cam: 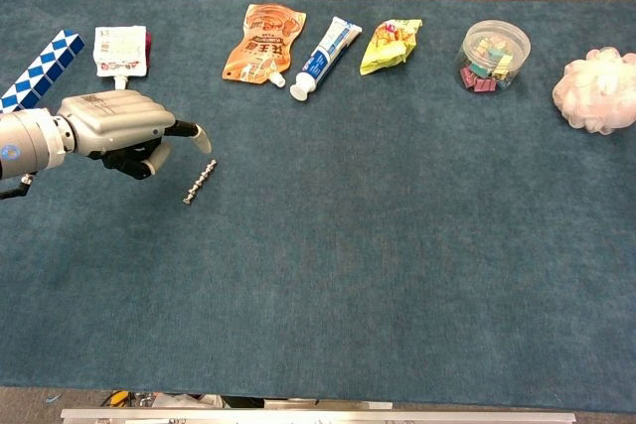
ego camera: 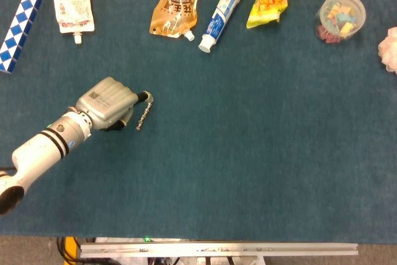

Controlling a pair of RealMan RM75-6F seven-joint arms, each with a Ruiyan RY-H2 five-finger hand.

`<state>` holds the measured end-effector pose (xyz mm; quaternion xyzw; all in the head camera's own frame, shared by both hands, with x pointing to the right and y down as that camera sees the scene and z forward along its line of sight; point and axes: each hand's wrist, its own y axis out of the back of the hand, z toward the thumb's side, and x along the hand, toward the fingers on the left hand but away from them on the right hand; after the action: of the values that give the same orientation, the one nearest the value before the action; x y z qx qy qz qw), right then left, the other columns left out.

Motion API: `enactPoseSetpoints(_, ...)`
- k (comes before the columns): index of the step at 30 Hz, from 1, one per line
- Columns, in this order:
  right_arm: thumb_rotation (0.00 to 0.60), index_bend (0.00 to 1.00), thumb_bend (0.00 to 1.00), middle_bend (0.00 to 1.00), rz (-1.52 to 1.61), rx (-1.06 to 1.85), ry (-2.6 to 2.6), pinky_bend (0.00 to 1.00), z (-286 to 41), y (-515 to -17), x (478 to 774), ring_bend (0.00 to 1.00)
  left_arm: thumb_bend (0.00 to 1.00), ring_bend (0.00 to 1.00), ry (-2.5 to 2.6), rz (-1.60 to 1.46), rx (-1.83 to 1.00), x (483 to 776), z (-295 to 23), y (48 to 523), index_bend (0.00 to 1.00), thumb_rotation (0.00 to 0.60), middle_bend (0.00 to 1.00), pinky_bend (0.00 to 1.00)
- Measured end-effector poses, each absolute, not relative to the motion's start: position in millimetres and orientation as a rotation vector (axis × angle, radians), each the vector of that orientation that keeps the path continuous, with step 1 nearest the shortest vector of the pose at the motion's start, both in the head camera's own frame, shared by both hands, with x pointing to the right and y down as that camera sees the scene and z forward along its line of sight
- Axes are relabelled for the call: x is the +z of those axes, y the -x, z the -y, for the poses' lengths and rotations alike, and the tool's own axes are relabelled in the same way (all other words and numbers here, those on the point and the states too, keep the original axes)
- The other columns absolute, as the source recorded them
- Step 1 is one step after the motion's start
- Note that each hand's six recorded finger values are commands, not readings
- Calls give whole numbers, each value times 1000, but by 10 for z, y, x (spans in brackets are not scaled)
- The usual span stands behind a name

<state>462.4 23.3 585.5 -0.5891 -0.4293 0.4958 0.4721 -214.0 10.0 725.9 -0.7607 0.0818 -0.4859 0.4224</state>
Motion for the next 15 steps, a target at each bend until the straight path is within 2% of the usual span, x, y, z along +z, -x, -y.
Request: enactPoseSetpoints(15, 600, 400, 289, 399, 1068, 1225, 1446, 303, -266, -4683, 5879, 311, 815, 1000, 1912, -178, -1339, 7479, -86, 2256, 214, 600, 1000, 943)
